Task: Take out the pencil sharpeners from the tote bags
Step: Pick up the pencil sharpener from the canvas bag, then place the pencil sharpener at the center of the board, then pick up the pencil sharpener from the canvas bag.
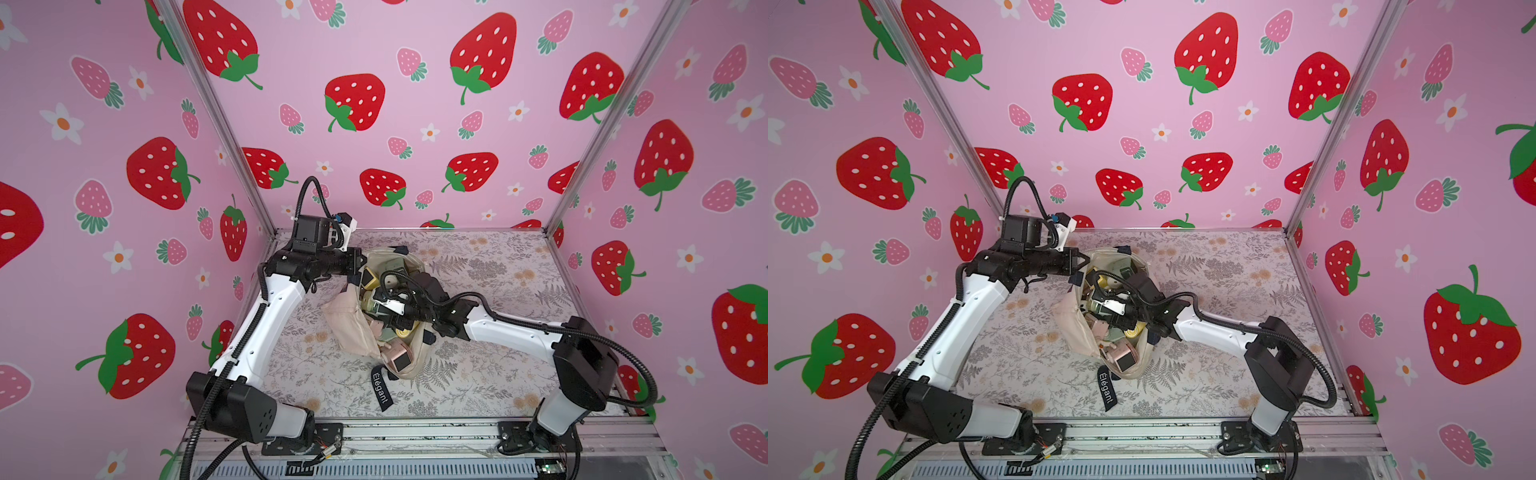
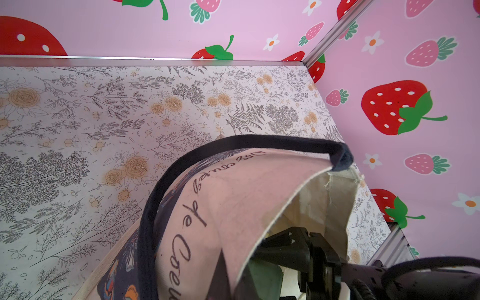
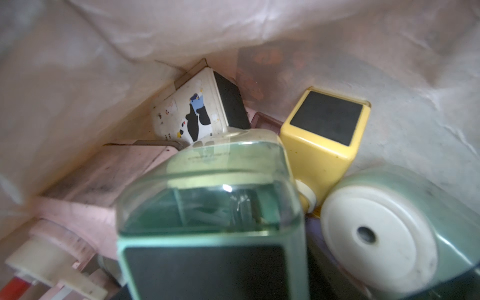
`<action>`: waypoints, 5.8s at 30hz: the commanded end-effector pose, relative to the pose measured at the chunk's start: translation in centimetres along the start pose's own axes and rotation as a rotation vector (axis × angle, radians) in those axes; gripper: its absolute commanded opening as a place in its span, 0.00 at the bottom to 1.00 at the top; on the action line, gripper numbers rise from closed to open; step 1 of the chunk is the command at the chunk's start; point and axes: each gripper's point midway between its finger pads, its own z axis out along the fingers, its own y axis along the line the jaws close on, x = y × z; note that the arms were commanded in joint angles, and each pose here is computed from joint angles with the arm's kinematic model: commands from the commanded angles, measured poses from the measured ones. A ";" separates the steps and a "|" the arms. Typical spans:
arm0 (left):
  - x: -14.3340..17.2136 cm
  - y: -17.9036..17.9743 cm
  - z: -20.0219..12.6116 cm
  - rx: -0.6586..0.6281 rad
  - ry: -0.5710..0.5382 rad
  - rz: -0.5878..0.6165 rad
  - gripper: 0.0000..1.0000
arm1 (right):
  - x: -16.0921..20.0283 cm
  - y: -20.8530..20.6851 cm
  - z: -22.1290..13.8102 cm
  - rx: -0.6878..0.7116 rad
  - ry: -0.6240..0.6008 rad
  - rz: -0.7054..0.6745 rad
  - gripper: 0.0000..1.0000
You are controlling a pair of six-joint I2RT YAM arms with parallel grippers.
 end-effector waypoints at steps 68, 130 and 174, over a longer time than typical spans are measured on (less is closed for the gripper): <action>-1.4 -0.5 -1.0 -0.141 -0.102 0.126 0.00 | 12.7 -16.4 -13.6 0.738 0.171 0.655 0.28; -0.5 -0.4 -0.1 -0.256 -0.077 0.178 0.00 | 9.7 -15.0 -14.7 0.563 -0.031 0.872 0.74; 0.0 -0.5 -1.2 -0.283 -0.097 0.185 0.00 | 3.2 -8.0 -3.7 0.501 0.124 0.635 0.87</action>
